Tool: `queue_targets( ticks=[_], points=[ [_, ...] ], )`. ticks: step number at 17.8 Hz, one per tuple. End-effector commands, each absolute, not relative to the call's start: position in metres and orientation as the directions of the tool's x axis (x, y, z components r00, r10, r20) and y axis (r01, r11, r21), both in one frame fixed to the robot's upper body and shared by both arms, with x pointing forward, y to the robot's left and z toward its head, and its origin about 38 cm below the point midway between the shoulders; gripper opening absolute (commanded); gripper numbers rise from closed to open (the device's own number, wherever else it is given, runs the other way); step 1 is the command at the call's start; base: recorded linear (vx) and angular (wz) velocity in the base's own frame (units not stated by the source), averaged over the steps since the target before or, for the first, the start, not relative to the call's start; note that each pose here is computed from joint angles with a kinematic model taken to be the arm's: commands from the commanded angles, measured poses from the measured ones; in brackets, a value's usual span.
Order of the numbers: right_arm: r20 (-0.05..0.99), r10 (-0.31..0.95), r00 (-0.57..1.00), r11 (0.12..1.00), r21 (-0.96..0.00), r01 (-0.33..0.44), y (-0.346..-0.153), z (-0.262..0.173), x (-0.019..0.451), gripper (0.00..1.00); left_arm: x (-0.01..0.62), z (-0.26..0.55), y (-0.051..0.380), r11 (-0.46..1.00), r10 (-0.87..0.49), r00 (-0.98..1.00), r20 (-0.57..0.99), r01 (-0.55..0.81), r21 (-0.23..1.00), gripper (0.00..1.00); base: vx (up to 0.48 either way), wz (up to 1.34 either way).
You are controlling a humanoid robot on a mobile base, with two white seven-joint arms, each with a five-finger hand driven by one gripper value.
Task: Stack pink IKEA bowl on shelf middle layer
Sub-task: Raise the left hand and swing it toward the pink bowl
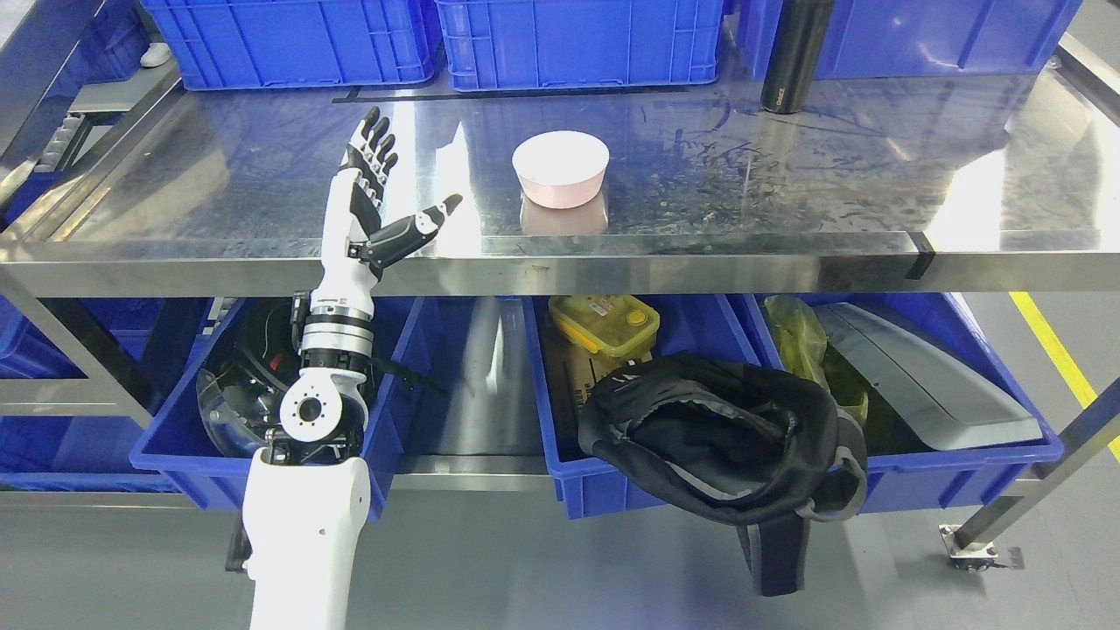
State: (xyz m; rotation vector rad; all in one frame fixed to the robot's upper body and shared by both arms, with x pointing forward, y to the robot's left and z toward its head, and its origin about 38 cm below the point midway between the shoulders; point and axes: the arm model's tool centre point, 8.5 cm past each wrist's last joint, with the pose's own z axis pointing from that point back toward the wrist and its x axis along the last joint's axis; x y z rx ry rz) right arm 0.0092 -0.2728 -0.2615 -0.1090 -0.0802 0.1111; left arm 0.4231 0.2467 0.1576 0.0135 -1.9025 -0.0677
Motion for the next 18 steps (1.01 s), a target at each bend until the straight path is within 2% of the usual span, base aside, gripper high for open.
queue_targets(
  ticks=[1,7,11,12,15,18],
  points=[
    [0.066,0.115,0.991,0.986,-0.128,-0.106,-0.284,-0.261,0.0,1.0,0.429,0.162,0.24,0.991,-0.104,-0.337,0.936,0.044,0.126,1.0,0.0,0.0],
    [0.066,0.116,0.991,0.986,-0.128,-0.107,-0.284,-0.261,0.0,1.0,0.435,0.181,0.248,0.992,-0.106,-0.398,0.911,0.023,0.126,1.0,0.0,0.0],
    [0.066,0.115,0.991,0.986,-0.128,-0.106,-0.284,-0.261,0.0,1.0,0.454,0.233,0.28,0.92,-0.296,-0.461,0.837,0.098,0.38,1.0,0.0,0.0],
    [0.066,0.116,0.991,0.986,-0.128,-0.107,-0.284,-0.261,0.0,1.0,0.462,0.25,0.283,0.859,-0.398,-0.461,0.793,0.117,0.499,1.0,0.0,0.0],
    [0.066,0.115,0.991,0.986,-0.128,-0.106,-0.284,-0.261,0.0,1.0,0.475,0.249,0.266,0.637,-0.646,-0.425,0.634,0.159,0.755,0.99,0.0,0.0],
    [0.066,0.116,0.991,0.986,-0.128,-0.107,-0.284,-0.261,0.0,1.0,0.488,0.272,0.243,0.438,-0.766,-0.468,0.44,0.12,0.891,0.99,0.0,0.0]
  ],
)
